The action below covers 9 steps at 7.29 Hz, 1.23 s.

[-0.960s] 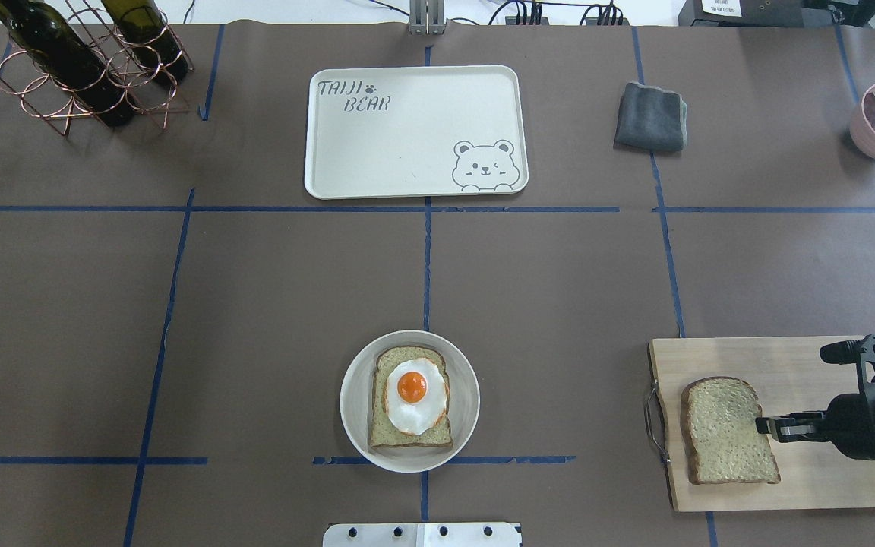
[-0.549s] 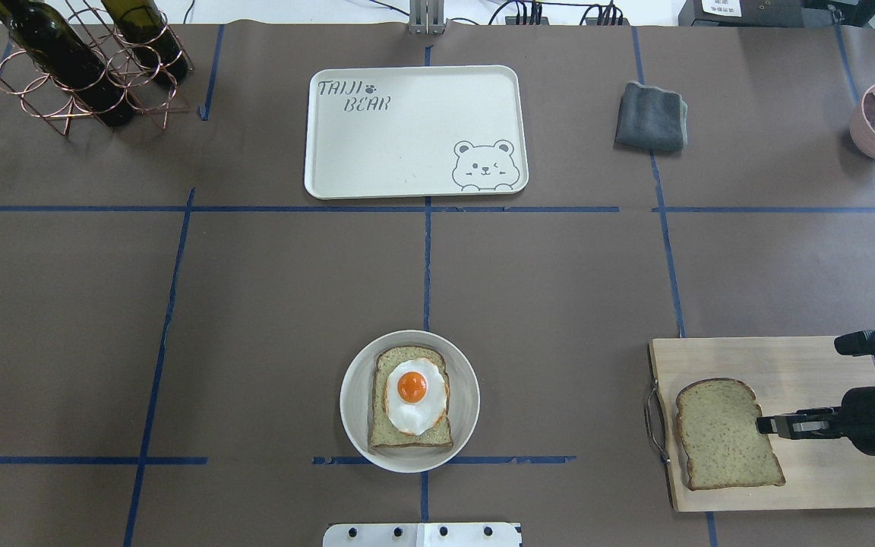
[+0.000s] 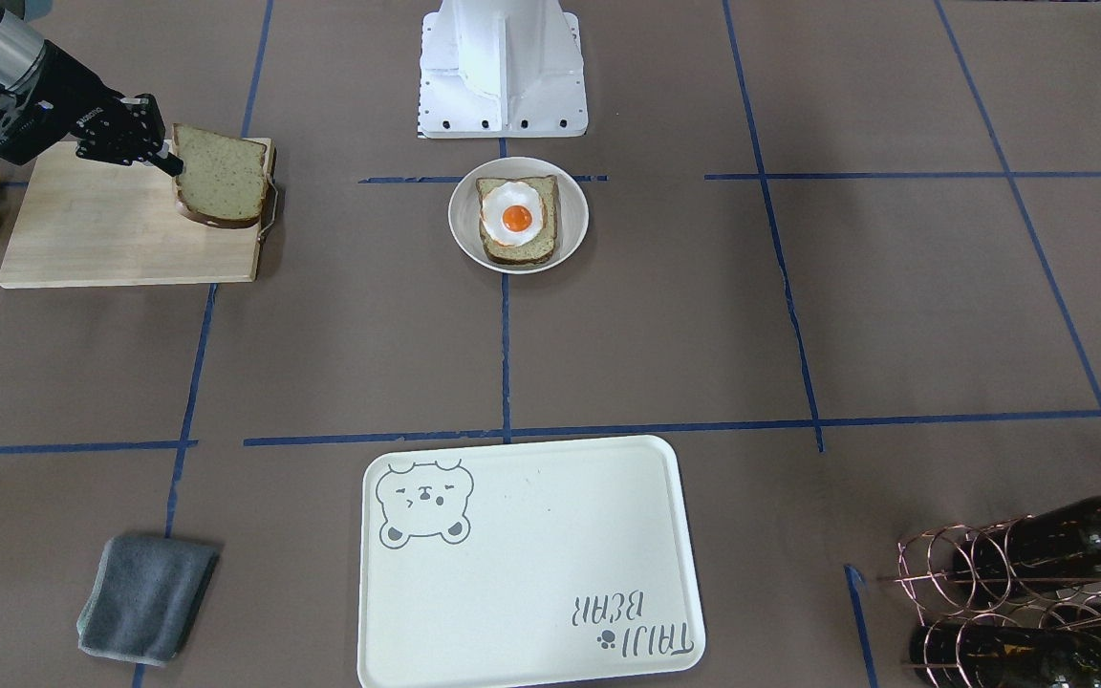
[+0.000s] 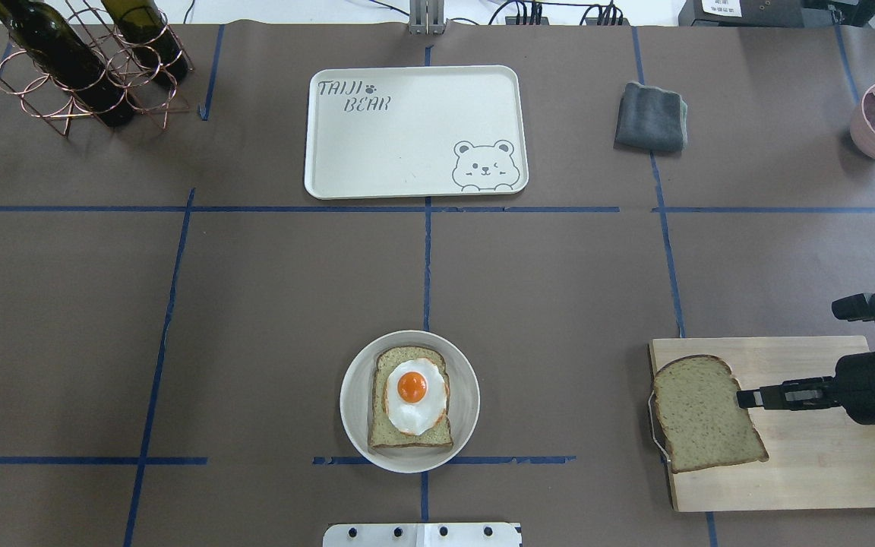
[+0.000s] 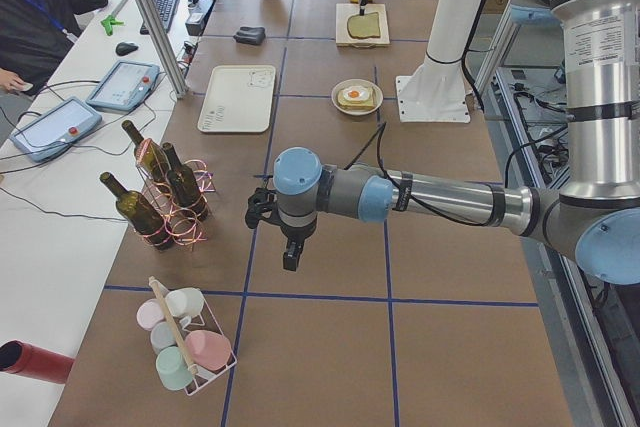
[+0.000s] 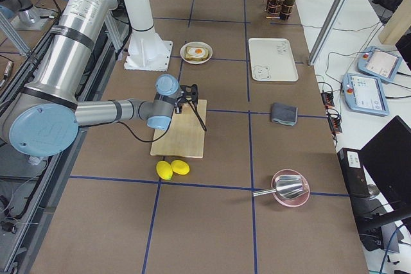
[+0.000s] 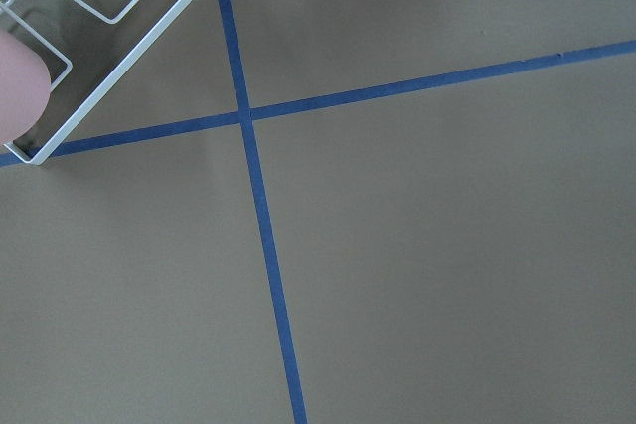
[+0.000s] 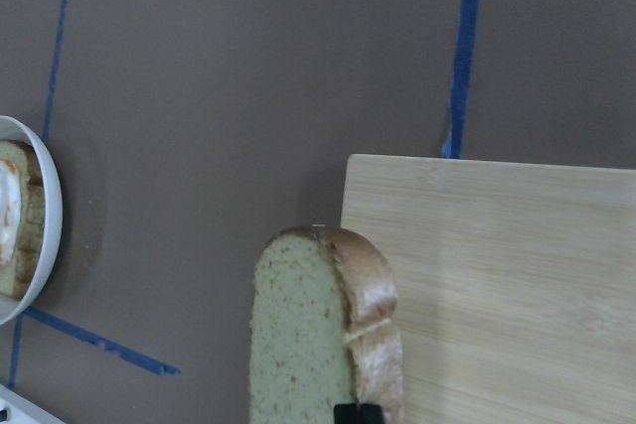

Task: Make sandwich and place on tray
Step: 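Lift the bread slice with the right gripper and carry it over the plate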

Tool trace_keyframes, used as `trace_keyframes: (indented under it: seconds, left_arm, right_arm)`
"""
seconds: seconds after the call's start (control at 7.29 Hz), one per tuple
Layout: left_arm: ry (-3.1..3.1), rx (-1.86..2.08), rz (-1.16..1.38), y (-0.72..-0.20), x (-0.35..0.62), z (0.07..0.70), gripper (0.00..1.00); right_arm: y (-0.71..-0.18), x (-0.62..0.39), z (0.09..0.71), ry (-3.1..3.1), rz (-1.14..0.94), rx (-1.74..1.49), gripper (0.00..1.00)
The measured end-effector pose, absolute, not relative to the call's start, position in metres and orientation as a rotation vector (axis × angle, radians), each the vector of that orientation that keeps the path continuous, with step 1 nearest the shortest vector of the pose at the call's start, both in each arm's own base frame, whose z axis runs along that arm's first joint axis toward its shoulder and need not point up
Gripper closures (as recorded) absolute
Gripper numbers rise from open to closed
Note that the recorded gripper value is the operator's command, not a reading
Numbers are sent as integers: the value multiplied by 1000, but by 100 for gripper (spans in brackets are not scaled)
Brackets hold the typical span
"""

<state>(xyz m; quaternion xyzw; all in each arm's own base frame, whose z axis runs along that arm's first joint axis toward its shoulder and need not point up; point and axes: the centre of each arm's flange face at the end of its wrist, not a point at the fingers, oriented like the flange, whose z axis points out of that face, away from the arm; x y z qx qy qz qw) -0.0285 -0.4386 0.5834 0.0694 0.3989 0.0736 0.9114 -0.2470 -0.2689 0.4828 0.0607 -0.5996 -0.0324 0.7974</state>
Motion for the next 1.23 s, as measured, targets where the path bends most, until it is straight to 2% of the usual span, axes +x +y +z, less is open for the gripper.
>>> trace_keyframes:
  seconds: [0.41,0.69,0.96,1.23]
  left_arm:
    - [822,143,152,-439,-29,583,0]
    - [822,143,152,-439,-28,583,0]
    - [822,144,152,-439,-29,583,0]
    - [822,142,151,-439,-29,584,0]
  right_arm:
    - [-298,-291,435,-1348,-45,145,100]
    - [-322,-339,379,-1367,7,130,100]
    - [-329,-384,319,-1405,23,121,100]
    - [-315,-438,260,-1414,33,115,100]
